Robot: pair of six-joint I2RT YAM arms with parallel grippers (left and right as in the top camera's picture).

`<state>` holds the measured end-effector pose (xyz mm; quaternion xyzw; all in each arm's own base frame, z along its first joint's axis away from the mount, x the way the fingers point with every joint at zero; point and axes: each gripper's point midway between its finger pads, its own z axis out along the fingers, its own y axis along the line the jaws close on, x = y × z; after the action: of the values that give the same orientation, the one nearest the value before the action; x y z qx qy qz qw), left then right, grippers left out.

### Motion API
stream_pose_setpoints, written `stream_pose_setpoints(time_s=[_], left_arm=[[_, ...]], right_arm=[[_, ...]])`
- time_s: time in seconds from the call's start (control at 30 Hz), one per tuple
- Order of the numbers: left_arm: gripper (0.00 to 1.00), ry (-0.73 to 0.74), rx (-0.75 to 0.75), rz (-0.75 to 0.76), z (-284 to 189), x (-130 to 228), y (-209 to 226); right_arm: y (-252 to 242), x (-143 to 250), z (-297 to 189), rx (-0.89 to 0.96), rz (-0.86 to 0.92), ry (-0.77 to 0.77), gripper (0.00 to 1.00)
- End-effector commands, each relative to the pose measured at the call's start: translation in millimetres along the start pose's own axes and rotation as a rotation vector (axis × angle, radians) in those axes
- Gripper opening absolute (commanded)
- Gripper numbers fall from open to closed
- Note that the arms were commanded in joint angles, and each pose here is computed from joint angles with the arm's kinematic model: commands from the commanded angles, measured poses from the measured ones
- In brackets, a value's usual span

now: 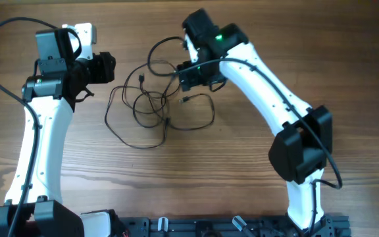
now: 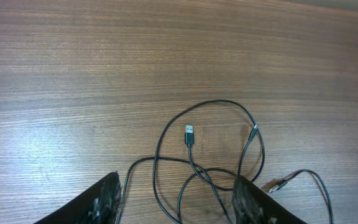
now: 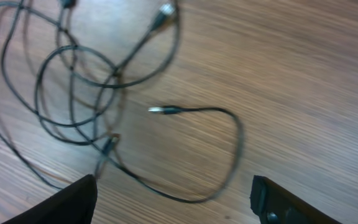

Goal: Untangle cables

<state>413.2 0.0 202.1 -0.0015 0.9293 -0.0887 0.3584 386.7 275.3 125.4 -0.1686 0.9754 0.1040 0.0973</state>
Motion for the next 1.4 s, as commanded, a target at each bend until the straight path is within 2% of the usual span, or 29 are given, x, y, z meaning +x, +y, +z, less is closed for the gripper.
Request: stream_pose_setpoints(time_s=[0.0, 0.1, 0.5, 0.67, 0.97, 1.37], left_arm=[[0.58, -0.012, -0.128, -0.085, -2, -2, 25], [0.58, -0.021, -0.242, -0.145, -6, -2, 45], [0.58, -0.018, -0.235, -0.152, -6, -1, 45], [0.58, -0.012, -0.219, -0.152, -5, 0, 42], [0.57, -0.003, -0.182, -0.154, -4, 2, 36], [0.57, 0.0, -0.13, -0.154, -2, 2, 27]], right_arm=[[25, 7, 21, -0.027, 0.026, 0.016, 0.81], [36, 9, 28, -0.029, 0.028, 0.006, 0.81], [56, 23, 66, -0.003, 0.141, -0.029, 0.81], [67, 24, 78, -0.016, 0.119, -0.061, 0.81], [65, 39, 118, -0.004, 0.095, 0.015, 0.81], [83, 31, 128, -0.054, 0.13, -0.025, 0.8]])
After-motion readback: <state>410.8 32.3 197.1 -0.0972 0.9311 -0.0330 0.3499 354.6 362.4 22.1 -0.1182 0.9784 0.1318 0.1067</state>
